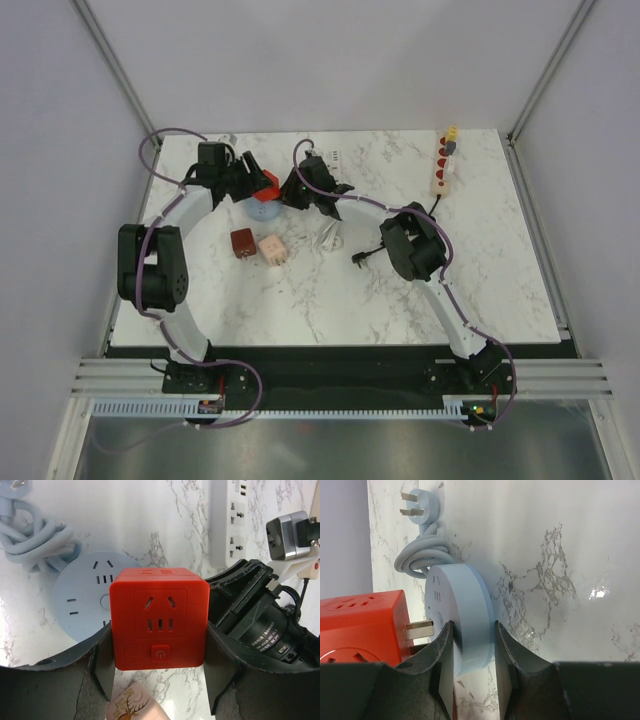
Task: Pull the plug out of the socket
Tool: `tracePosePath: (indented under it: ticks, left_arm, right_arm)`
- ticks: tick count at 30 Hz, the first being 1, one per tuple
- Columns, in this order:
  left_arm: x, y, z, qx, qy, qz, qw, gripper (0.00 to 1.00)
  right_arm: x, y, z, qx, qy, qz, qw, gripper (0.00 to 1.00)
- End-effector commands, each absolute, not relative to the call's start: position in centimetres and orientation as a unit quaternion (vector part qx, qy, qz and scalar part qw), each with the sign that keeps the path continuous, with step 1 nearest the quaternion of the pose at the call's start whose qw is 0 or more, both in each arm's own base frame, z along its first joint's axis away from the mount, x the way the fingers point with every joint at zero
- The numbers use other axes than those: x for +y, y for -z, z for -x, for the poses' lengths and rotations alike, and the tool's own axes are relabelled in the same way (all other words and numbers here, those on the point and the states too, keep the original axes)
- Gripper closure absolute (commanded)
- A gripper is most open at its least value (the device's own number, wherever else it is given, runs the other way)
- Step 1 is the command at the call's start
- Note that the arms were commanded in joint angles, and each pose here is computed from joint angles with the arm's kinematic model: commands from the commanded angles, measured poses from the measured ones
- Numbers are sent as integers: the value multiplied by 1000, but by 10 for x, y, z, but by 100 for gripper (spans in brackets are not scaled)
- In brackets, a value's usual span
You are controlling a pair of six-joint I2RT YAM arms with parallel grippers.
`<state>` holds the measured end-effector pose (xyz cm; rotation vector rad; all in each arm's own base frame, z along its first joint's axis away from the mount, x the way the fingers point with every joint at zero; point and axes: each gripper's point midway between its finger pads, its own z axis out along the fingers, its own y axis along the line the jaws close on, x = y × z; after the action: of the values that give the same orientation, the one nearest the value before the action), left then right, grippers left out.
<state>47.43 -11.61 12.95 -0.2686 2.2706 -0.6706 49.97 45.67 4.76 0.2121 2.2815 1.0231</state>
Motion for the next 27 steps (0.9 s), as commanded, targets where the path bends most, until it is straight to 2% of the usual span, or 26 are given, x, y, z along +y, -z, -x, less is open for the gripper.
tracePosePath:
  ticks: [1, 9, 12, 13, 14, 21, 27]
  left_arm:
    - [-116, -164, -478, 866, 274, 105, 404, 98]
    - [-90, -181, -460, 868, 210, 133, 430, 98]
    - [-67, -191, -443, 861, 172, 176, 446, 98]
    - [-40, -186, -418, 858, 131, 235, 437, 98]
    - [-40, -198, -416, 851, 135, 234, 450, 98]
    - [-16, -155, -353, 835, 175, 325, 407, 98]
    - [-12, -129, -338, 828, 176, 354, 399, 98]
  right_arm:
    - [402, 54, -476, 932, -233, -91, 262, 100]
    - [408, 51, -482, 925, -251, -94, 271, 100]
    - [412, 45, -489, 919, -260, -94, 281, 100]
    - [413, 44, -496, 915, -266, -95, 288, 100]
    - [410, 44, -498, 915, -266, -97, 288, 100]
    - [420, 32, -516, 897, -318, -101, 289, 100]
    - [432, 22, -525, 886, -346, -107, 289, 100]
